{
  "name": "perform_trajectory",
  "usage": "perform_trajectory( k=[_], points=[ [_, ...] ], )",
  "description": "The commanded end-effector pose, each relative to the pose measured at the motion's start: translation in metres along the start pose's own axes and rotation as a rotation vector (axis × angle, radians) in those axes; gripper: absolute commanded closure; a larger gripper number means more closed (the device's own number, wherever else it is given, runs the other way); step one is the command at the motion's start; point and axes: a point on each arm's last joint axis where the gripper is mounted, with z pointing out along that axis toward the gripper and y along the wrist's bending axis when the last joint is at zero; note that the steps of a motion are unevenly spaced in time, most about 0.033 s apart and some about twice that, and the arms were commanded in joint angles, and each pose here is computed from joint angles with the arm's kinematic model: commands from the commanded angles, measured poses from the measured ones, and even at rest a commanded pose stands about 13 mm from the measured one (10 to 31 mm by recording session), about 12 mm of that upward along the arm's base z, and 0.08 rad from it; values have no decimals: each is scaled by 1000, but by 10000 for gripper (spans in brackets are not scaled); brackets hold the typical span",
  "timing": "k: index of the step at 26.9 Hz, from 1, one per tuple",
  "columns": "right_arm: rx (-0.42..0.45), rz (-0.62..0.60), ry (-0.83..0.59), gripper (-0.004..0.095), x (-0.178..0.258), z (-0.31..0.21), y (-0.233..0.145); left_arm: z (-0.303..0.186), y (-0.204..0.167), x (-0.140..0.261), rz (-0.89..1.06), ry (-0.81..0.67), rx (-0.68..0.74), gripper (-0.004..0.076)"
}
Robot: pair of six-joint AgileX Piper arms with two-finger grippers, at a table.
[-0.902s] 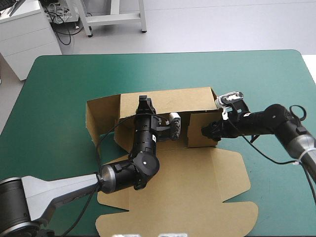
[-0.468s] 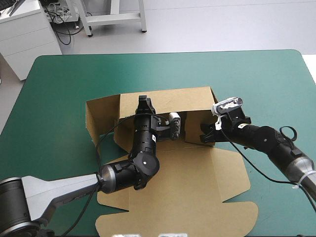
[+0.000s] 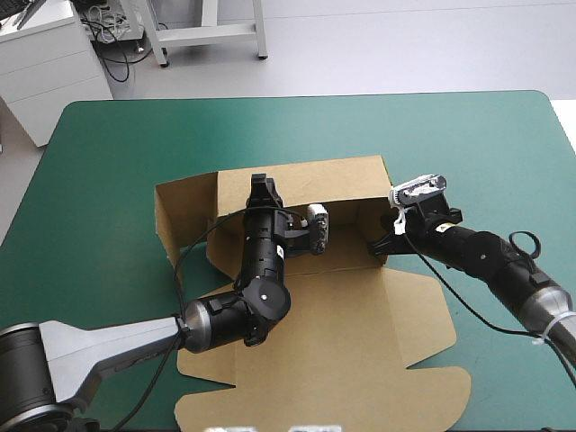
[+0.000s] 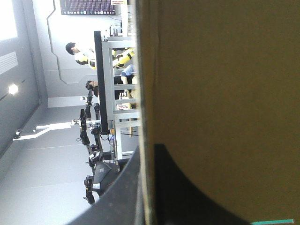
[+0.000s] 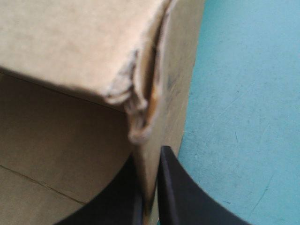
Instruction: Fold the box
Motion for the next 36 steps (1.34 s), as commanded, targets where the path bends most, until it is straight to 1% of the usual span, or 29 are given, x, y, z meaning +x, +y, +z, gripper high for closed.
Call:
perform_trajectory(
  k=[1, 4, 6, 7, 8, 9, 16, 20, 21, 23, 28, 32, 33, 34, 35, 36],
  points=[
    [27, -6, -95, 931, -17, -12, 0, -8, 28, -1, -18, -31, -129, 656],
    [27, -6, -95, 931, -17, -12, 0, -8, 27, -3, -17, -52, -115, 465],
    [27, -4, -95, 931, -17, -12, 0, -8, 26, -4, -28, -70, -103, 322],
    [26, 8, -95, 931, -17, -12, 0, -8, 26, -5, -27, -78, -97, 269],
    [26, 14, -95, 931, -17, -12, 0, -8, 25, -6, -26, -89, -90, 237],
    [26, 14, -95, 931, -17, -12, 0, -8, 24, -7, -26, -100, -83, 224],
    [37, 15, -107, 931, -18, -12, -1, -8, 23, -9, -24, -125, -65, 237],
    [117, 13, -183, 931, -25, -14, -9, -12, 23, -12, -23, -121, -79, 237],
    [170, 15, -235, 931, -31, -14, -14, -19, 23, -15, -22, -120, -95, 237],
    [194, 13, -256, 931, -35, -12, -16, -27, 23, -20, -20, -125, -110, 237],
    [186, 13, -245, 930, -47, 4, -19, -48, 22, -29, -19, -134, -151, 237],
    [160, 14, -201, 931, -50, 22, -20, -62, 21, -34, -22, -137, -178, 238],
    [155, 15, -189, 931, -49, 25, -20, -63, 21, -34, -20, -134, -171, 265],
    [143, 15, -176, 931, -47, 25, -19, -62, 18, -33, -11, -118, -145, 334],
    [136, 15, -170, 931, -47, 26, -19, -61, 13, -31, 31, -102, -59, 553],
    [135, 15, -169, 931, -47, 26, -19, -61, 9, -31, 59, -108, -9, 685]
  ],
)
